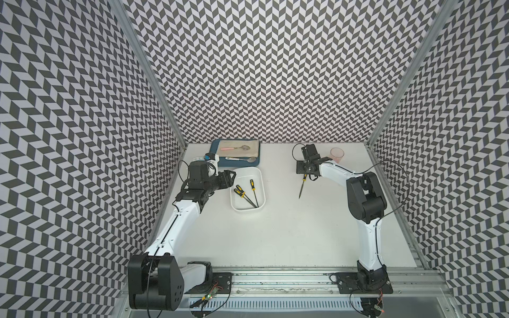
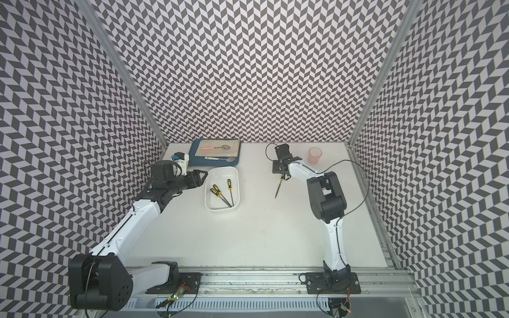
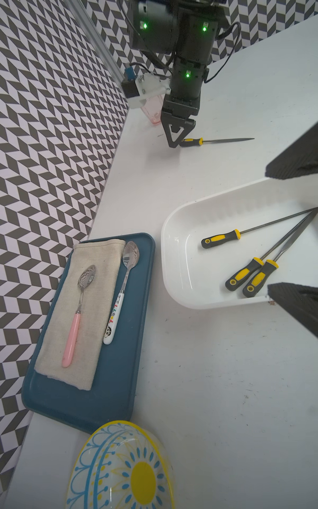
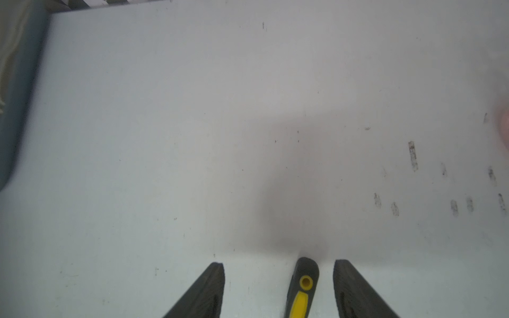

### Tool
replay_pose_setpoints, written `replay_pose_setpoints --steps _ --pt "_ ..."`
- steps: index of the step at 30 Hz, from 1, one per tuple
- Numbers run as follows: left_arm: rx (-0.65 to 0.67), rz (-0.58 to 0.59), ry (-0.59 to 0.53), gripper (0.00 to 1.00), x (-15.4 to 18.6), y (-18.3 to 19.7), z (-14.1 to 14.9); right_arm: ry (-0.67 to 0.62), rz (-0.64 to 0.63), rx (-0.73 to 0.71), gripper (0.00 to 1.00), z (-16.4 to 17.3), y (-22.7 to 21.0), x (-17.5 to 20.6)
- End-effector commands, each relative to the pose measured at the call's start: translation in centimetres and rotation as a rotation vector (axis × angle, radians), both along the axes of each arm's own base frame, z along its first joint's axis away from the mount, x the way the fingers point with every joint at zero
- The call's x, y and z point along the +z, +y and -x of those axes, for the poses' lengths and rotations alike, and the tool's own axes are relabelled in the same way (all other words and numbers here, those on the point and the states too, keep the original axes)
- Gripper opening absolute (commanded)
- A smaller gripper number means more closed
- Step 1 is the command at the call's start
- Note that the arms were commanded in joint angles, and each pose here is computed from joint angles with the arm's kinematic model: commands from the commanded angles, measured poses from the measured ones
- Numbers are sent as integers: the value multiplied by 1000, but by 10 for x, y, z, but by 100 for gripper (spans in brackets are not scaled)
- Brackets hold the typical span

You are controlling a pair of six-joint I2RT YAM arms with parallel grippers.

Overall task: Take the file tool out of the storage box
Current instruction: Adjust the file tool at the center of the board.

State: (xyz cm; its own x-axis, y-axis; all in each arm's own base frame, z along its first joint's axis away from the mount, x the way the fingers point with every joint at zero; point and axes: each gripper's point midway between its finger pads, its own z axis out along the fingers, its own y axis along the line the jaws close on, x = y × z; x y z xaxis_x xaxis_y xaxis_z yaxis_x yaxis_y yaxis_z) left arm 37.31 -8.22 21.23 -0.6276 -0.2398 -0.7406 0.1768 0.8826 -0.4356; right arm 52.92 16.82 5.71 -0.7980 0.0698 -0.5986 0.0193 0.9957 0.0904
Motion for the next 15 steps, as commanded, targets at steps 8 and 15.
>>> replay_pose_setpoints --steps 8,15 --pt "-18 -5 12 65 0 -3 -1 25 -6 -46 62 4 -5 -14" --pt "-17 -4 13 64 0 -2 -1 40 -9 -42 52 9 -5 -20"
